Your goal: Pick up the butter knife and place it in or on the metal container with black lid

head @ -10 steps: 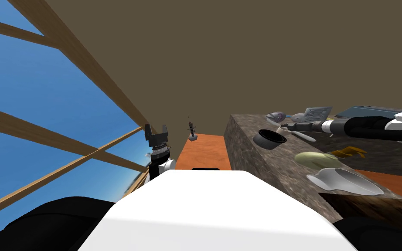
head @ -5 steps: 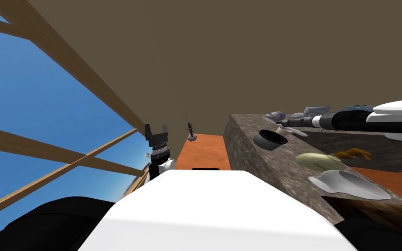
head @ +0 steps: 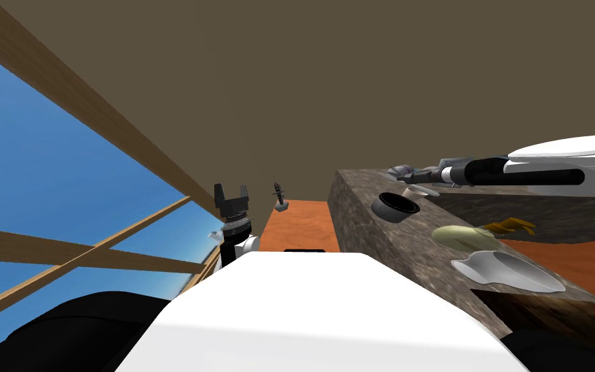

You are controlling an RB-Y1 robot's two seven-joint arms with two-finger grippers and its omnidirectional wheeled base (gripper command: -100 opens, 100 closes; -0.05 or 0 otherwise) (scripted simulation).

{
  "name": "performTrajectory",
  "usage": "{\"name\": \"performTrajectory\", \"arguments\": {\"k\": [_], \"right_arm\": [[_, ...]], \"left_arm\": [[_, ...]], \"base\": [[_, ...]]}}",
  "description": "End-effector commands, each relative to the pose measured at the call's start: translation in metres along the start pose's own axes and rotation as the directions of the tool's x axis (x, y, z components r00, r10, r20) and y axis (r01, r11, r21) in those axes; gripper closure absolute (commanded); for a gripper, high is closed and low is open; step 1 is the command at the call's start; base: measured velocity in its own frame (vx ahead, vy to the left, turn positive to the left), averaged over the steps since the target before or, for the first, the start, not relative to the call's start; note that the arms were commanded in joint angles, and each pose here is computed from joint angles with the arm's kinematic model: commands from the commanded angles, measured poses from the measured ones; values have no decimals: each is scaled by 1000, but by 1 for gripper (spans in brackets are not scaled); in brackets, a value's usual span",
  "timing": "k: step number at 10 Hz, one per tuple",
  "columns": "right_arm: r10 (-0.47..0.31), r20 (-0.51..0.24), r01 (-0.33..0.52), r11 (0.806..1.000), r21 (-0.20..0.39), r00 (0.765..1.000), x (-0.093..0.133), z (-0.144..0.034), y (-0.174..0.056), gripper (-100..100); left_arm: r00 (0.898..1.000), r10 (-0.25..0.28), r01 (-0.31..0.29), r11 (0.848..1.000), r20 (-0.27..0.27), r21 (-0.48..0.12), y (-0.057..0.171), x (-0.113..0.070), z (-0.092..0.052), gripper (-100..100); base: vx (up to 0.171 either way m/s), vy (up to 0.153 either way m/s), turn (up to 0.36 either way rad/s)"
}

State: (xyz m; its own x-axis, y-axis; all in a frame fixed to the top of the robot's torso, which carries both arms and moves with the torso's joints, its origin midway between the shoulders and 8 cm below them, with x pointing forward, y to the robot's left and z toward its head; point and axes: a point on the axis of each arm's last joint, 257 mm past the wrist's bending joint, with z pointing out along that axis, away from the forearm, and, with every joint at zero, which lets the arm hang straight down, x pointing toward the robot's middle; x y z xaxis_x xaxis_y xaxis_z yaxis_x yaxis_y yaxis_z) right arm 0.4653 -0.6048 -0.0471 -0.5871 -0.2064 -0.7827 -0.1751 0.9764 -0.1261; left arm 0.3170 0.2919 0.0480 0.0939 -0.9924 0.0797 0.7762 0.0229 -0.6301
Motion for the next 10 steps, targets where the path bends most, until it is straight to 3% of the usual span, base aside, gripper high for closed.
{"name": "performTrajectory", "arguments": {"k": [1,10], "right_arm": [[15,-17,-15,1000,-6,1000,-1,12,5,100],[142,-117,-139,990,36,983,40,58,8,100]], "left_arm": [[1000,0,0,1000,0,0,0,0,0,0],[1000,0,0,1000,0,0,0,0,0,0]], "base": [[30,-11,-100],[7,-30,-96]]}}
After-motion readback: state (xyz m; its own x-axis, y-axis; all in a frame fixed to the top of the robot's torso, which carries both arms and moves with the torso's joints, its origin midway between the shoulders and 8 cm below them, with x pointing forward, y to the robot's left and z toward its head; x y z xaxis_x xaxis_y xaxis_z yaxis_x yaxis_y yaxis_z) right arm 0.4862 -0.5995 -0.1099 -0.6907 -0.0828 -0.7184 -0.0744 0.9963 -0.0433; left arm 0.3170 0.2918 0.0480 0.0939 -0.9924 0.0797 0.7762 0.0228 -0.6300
